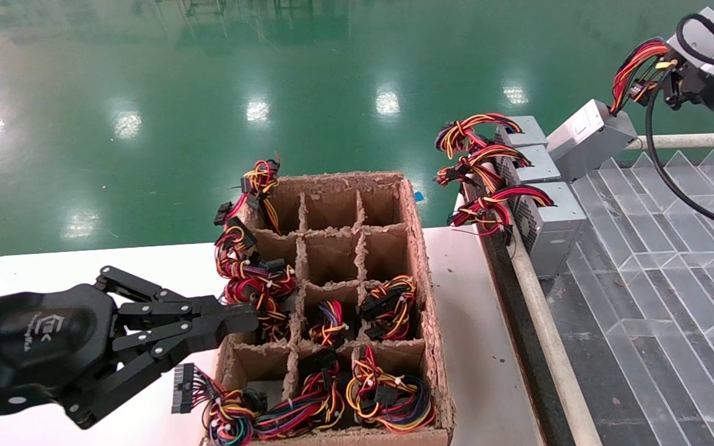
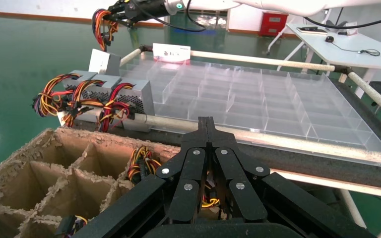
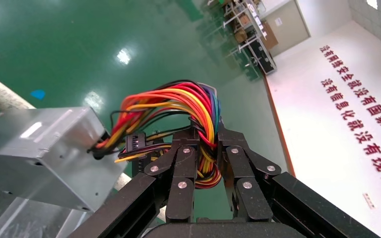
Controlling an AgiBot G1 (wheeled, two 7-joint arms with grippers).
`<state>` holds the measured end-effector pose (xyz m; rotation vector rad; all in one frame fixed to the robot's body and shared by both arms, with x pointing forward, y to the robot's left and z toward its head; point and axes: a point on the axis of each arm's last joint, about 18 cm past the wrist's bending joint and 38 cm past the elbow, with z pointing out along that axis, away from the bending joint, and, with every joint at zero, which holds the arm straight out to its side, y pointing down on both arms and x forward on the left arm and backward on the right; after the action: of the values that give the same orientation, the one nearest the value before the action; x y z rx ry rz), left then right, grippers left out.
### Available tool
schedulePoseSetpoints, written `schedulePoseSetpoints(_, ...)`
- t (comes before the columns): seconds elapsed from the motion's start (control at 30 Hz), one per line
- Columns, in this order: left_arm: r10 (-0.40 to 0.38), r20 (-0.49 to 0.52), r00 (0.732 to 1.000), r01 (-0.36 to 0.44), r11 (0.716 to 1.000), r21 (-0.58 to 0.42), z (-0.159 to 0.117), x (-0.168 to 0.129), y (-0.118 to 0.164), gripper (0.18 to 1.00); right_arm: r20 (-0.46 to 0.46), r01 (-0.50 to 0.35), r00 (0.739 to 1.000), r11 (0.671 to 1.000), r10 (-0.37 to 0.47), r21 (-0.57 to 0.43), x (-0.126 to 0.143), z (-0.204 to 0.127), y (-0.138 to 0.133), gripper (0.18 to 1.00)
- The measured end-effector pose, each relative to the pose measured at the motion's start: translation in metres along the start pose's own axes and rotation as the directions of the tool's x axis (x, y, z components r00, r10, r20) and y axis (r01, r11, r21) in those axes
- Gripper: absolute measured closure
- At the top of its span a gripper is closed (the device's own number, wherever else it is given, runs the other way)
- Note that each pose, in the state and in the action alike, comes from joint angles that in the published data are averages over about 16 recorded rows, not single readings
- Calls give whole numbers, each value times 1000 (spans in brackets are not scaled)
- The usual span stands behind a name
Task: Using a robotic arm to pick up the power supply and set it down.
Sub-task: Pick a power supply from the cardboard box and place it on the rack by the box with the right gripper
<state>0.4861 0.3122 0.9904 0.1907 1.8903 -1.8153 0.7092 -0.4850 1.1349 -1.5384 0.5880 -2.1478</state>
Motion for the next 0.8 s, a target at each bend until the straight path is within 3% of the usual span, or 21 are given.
schedulePoseSetpoints(0.47, 0, 0, 1000, 0, 1000, 0, 0, 0, 0, 993, 6, 45, 999, 997, -45, 56, -15, 15, -39, 948)
schedulePoseSetpoints(0.8, 0, 0, 1000, 0, 1000, 0, 0, 0, 0, 993, -31, 67, 997, 997, -65, 48, -3, 15, -43, 948)
